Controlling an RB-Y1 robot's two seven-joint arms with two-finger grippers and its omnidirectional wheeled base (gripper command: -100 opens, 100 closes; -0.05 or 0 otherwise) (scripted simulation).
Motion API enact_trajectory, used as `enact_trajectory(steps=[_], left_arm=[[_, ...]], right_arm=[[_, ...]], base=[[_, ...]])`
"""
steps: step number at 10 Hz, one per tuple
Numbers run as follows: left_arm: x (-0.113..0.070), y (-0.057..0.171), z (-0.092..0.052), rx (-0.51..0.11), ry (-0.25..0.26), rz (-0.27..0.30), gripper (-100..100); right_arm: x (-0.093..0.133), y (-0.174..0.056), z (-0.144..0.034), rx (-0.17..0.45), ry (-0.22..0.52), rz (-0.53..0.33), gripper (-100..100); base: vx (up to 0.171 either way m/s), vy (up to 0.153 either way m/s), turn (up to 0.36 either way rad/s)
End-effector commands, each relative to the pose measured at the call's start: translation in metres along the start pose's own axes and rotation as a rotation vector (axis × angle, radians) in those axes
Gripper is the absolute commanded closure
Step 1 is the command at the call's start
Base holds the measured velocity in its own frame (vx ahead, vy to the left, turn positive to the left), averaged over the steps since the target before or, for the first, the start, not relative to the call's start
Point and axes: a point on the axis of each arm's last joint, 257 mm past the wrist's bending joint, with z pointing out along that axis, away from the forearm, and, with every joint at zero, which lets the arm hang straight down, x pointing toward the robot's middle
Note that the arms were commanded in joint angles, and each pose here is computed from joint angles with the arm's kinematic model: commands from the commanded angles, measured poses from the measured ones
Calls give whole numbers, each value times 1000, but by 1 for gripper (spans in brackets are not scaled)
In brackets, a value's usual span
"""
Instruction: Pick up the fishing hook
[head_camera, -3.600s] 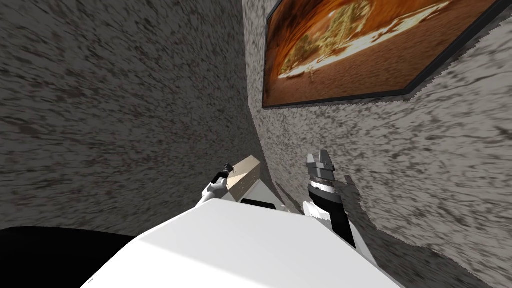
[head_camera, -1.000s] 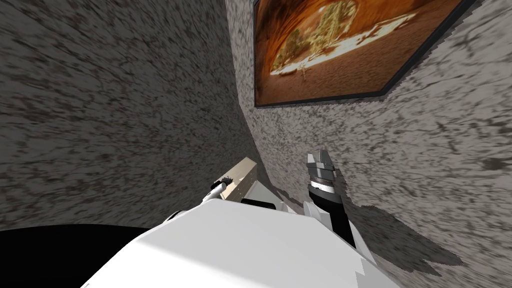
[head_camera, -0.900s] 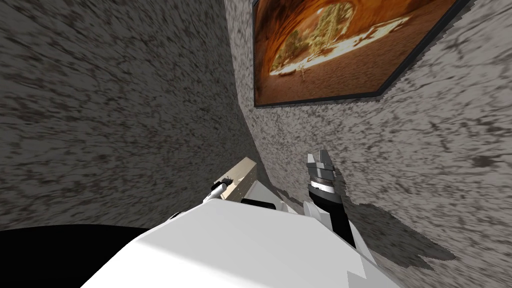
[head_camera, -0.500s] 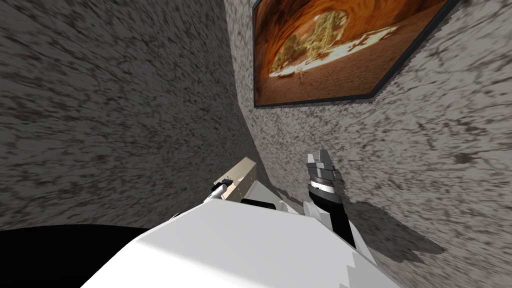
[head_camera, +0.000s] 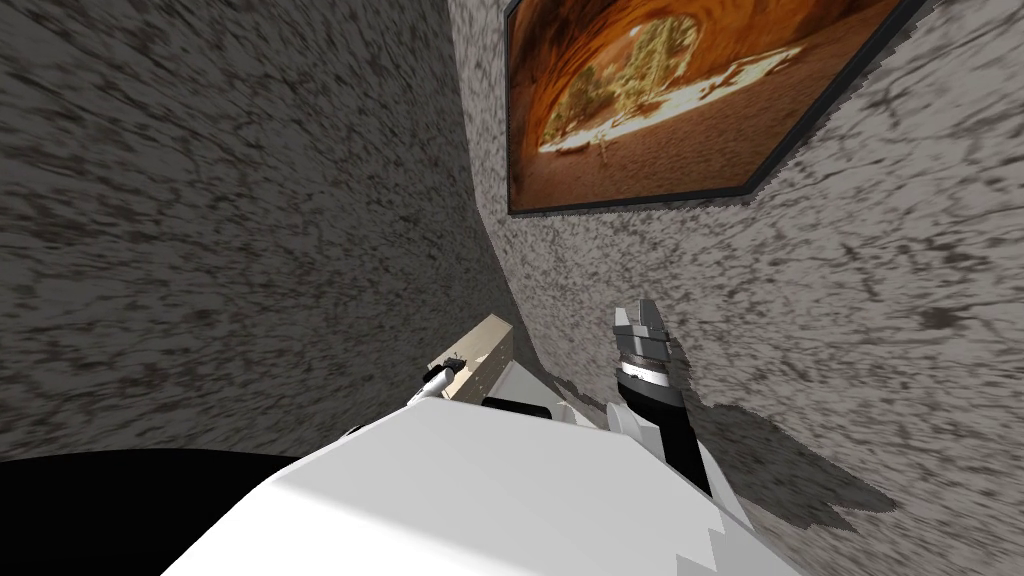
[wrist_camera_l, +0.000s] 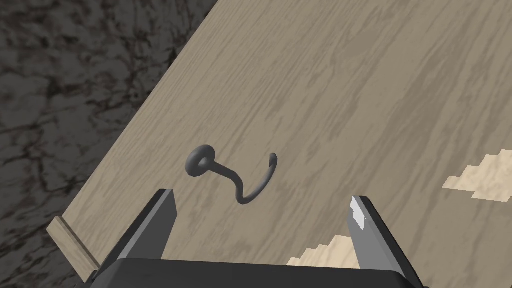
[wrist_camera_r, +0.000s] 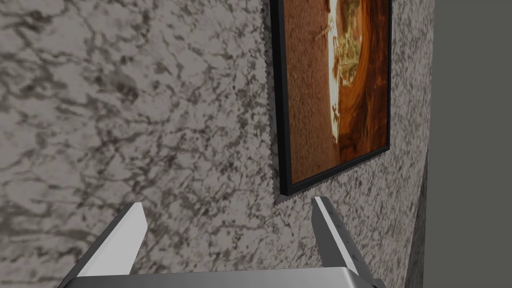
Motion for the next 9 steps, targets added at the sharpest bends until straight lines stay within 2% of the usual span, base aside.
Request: enact_trajectory(steps=[1, 2, 3, 9], left_arm=[[0, 0, 0, 0, 0, 0, -100], [0, 0, 0, 0, 0, 0, -100], [-7, 16, -4, -15, 6, 18, -100], [-9, 21, -6, -20, 8, 23, -100]], right_arm=[[0, 0, 0, 0, 0, 0, 0], [0, 0, 0, 0, 0, 0, 0], [0, 0, 0, 0, 0, 0, 0], [0, 0, 0, 0, 0, 0, 0]], base=[[-10, 11, -34], [0, 0, 0], [35, -37, 116], [7, -8, 24]])
